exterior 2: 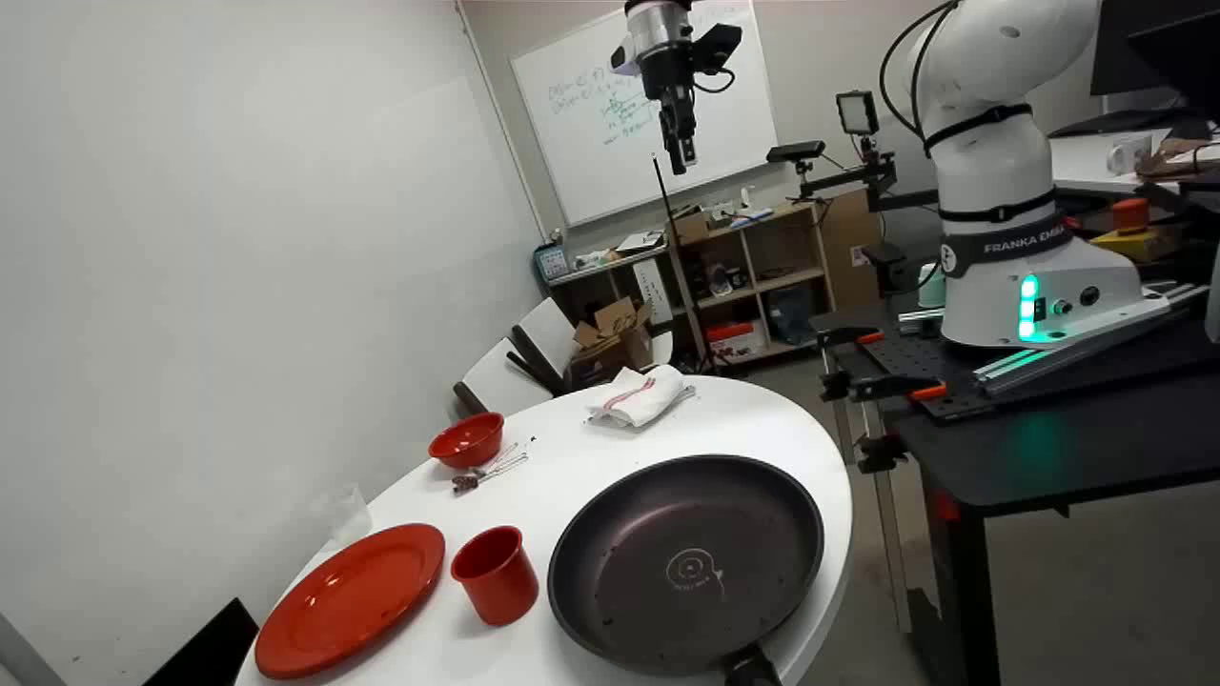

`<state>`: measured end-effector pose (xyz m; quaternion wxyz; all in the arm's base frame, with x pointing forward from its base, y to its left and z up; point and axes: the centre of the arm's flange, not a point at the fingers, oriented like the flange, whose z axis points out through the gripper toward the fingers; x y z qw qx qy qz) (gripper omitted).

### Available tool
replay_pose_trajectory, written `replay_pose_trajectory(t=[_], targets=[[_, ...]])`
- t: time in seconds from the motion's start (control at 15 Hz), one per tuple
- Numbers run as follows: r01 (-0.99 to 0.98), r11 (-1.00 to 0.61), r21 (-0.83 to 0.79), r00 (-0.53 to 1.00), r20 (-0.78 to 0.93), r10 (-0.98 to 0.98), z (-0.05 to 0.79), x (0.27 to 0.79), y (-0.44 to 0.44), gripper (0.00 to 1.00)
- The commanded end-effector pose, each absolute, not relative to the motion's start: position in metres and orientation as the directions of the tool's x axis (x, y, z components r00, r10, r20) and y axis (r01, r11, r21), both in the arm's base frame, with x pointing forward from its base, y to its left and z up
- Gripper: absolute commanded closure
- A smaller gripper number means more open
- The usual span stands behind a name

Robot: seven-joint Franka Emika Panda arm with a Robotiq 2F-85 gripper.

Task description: Move the cup at the edge of the table

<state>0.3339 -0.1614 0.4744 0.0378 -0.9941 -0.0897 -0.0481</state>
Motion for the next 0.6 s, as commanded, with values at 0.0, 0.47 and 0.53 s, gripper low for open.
replay_pose_trajectory(t=[0.0,0.47,0.53], targets=[[0.182,-0.981,-0.066,0.979,0.102,0.175,0.474,0.334,-0.161,0.0],[0.2,-0.978,-0.065,0.977,0.085,0.194,0.473,0.346,-0.161,0.0],[0.205,-0.977,-0.059,0.977,0.073,0.201,0.472,0.352,-0.159,0.0]])
